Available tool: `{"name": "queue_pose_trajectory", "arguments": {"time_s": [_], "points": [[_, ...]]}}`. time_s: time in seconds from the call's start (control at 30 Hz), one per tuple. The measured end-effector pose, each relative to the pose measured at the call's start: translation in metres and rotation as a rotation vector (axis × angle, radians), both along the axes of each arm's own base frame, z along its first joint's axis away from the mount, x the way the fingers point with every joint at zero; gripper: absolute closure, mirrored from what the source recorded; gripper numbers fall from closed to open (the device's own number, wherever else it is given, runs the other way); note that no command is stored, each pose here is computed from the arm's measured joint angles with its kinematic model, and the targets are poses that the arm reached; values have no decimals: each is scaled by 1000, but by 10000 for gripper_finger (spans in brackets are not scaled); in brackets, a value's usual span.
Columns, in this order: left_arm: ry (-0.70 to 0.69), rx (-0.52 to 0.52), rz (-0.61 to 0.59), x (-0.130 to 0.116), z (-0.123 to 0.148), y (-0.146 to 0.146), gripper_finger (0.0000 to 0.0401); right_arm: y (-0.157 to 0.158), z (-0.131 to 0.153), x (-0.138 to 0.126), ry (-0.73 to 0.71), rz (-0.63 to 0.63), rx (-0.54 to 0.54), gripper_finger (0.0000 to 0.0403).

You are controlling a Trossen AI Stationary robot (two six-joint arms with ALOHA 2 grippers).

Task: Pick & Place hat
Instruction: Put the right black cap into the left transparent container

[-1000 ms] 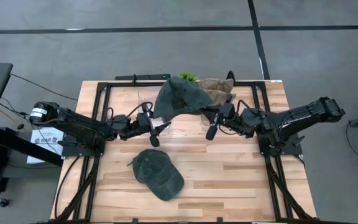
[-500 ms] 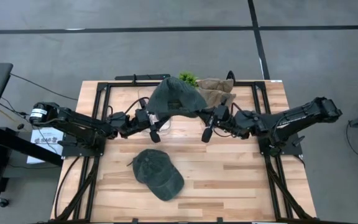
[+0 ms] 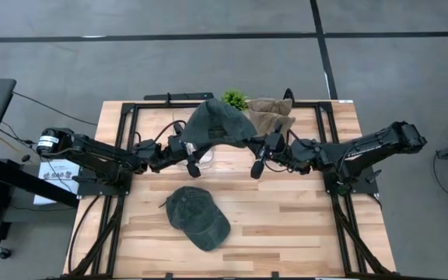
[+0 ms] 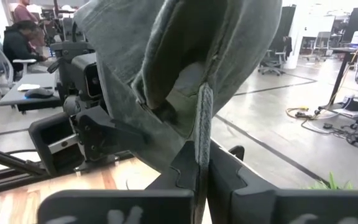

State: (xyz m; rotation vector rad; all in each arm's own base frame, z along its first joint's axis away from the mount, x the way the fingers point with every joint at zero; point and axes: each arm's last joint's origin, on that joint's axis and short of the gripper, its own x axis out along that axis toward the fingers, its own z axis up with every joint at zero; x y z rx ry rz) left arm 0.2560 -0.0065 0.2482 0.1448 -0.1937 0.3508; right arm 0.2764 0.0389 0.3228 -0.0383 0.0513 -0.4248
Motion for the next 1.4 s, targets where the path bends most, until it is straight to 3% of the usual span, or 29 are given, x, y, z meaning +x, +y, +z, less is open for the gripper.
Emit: {"name": "queue_pose_trajectory", "arguments": {"time_s": [0.13, 0.37, 0.83, 1.17, 1.27, 1.4], "points": [[0, 0, 0, 0, 0, 0, 263, 0, 1, 0, -6, 0, 3, 397], [3, 1, 2, 0, 0, 0, 387, 1, -1, 0, 3, 31, 16, 389], [48, 72, 61, -3, 2, 1, 388, 1, -11, -1, 109, 51, 31, 302], [151, 89, 142, -33, 21, 5, 389, 1, -19, -4, 199, 46, 13, 246], [167, 66, 125, -45, 26, 6, 388, 2, -22, -5, 235, 49, 7, 239], [196, 38, -9, -56, 28, 3, 389, 6, -24, -7, 262, 67, -1, 235]]}}
